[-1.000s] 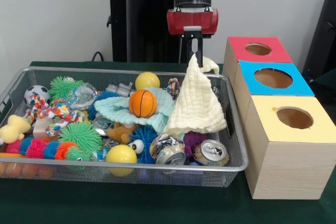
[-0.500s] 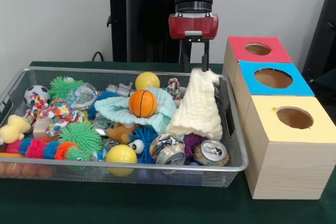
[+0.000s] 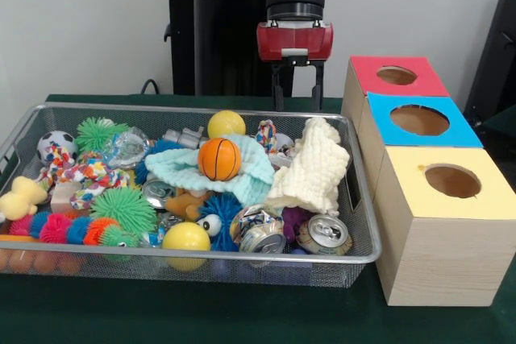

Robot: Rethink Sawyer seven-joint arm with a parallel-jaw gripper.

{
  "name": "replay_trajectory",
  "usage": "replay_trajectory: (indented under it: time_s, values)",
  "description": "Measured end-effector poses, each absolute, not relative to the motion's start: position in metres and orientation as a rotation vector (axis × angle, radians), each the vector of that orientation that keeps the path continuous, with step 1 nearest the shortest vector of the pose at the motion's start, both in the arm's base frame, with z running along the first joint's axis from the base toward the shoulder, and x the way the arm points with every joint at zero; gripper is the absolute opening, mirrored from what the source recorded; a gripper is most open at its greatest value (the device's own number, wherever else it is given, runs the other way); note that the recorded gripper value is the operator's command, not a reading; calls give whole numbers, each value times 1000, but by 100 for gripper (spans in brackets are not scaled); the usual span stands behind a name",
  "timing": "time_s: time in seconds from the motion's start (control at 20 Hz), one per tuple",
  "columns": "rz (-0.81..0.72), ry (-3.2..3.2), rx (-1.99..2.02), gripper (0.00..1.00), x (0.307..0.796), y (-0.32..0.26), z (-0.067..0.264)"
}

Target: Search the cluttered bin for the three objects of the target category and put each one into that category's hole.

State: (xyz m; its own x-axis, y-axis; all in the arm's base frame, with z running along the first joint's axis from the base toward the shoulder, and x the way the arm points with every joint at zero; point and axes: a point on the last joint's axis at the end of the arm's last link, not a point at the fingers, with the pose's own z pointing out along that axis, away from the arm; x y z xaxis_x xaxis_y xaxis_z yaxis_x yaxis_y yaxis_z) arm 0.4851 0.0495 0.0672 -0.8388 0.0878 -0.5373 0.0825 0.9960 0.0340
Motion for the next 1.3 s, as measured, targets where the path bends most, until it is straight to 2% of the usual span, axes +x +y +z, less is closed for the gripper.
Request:
replay_trajectory:
  time_s: [0.4, 0.8, 1.3]
  values:
    - [9, 2564, 113, 100, 485, 35, 68]
    - [15, 2528, 47, 100, 482, -30, 73]
    - [-23, 2465, -26, 100, 510, -67, 74]
